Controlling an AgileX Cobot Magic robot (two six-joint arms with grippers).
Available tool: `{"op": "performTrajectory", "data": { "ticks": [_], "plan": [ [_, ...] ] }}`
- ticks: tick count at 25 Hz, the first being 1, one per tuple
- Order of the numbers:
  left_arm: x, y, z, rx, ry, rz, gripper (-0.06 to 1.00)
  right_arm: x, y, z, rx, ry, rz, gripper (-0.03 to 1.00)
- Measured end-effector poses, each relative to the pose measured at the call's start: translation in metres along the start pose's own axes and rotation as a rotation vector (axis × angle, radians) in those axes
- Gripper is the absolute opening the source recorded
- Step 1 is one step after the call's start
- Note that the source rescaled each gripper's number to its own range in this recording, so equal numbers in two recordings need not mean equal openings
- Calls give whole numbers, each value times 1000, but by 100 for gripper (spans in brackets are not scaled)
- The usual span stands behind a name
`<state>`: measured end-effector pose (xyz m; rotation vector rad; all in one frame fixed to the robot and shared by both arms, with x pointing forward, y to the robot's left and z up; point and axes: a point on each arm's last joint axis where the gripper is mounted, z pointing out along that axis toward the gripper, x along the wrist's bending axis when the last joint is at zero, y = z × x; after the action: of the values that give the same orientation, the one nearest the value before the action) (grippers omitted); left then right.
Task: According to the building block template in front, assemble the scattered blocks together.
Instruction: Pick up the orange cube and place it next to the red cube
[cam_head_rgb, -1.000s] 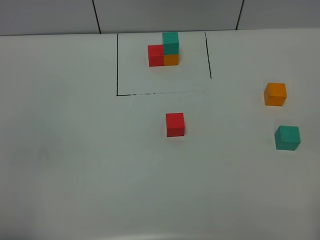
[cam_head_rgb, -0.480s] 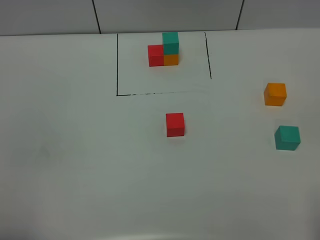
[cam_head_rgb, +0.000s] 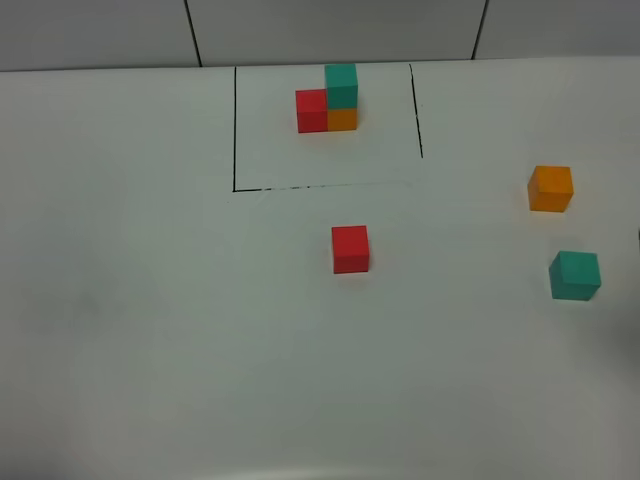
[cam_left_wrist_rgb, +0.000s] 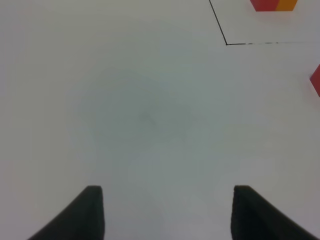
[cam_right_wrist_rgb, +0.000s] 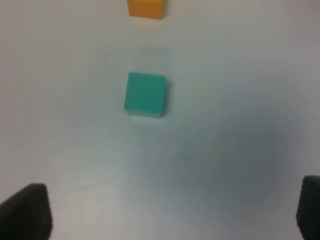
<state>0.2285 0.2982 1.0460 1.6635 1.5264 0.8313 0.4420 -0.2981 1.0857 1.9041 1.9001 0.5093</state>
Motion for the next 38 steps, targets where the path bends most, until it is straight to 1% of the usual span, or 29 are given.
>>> {"op": "performTrajectory", "data": {
  "ticks": [4,10,13,19,23,28,38],
  "plan": [
    [0,0,0,0,0,0,23,3,38,44,79,15,9,100],
    [0,0,0,0,0,0,23,7,71,104,177,28,-1,100],
    [0,0,0,0,0,1,23,8,80,125,197,30,-18,100],
    [0,0,0,0,0,1,23,9,101,159,192,29,-35,100],
    [0,0,0,0,0,1,23,10,109,192,229,29,-37,100],
    [0,0,0,0,0,1,23,12,114,222,259,34,-52,100],
    [0,0,0,0,0,1,23,15,120,267,290,47,-46,100]
  ]
}}
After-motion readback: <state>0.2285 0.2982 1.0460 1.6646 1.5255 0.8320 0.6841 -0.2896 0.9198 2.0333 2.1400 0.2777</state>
